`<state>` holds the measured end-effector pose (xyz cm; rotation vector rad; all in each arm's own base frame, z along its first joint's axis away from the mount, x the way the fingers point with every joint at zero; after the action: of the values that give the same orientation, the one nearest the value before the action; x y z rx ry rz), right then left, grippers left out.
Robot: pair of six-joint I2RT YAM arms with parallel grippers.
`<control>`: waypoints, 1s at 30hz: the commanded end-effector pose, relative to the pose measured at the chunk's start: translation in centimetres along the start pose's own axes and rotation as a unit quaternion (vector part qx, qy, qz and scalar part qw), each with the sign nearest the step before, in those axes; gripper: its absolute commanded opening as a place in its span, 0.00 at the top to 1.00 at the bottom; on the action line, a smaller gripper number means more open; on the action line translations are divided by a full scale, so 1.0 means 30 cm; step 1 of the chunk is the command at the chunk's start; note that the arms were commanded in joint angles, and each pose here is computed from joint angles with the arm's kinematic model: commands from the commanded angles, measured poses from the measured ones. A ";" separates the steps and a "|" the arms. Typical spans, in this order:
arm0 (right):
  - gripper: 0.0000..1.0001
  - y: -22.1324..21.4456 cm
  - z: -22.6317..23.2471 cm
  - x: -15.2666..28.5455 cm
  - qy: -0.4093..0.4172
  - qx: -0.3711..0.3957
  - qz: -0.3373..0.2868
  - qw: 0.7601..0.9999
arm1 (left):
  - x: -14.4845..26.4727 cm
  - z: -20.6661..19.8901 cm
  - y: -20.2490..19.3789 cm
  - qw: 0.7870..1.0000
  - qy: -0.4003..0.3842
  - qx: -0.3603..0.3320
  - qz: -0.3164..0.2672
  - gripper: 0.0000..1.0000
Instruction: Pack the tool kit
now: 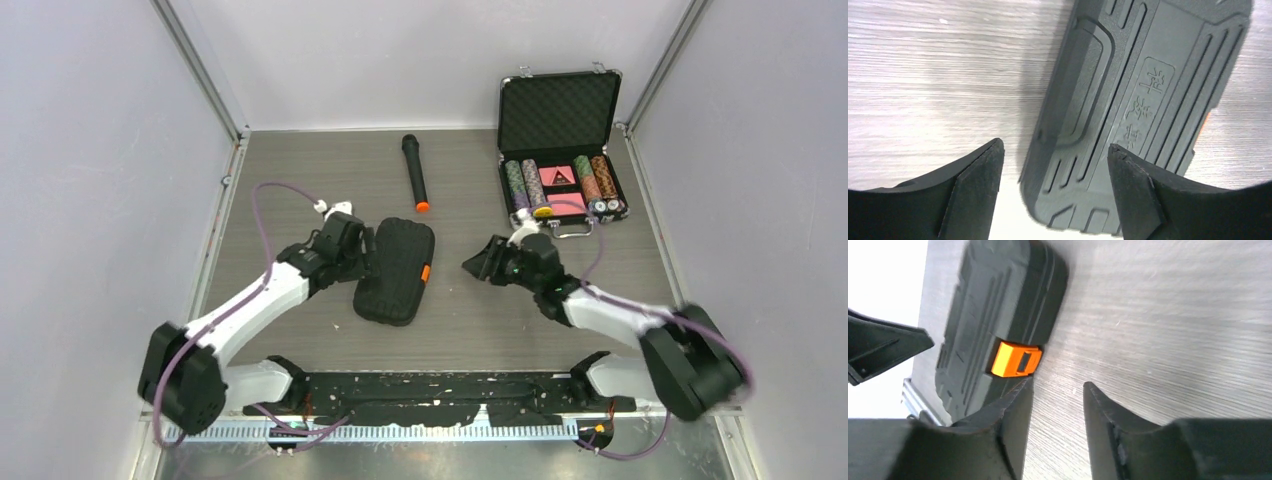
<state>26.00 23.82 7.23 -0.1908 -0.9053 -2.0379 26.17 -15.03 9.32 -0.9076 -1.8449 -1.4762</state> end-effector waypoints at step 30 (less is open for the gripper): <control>0.05 0.404 -0.021 1.286 -0.263 0.157 -0.528 0.792 | 0.892 0.550 0.100 0.822 0.039 0.079 -0.563 0.00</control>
<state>14.76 -3.99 29.08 -0.1745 -2.0561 -2.6503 15.57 2.95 25.50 0.1920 -2.2632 -1.9123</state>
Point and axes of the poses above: each gripper's point midway between its finger pads, its own x axis back along the fingers, its own z axis along the line the jaws close on, y = z × x, the point moved 1 cm from there along x, back along the fingers, and after that the axes turned 2 degrees about -x, right-handed, at the moved point
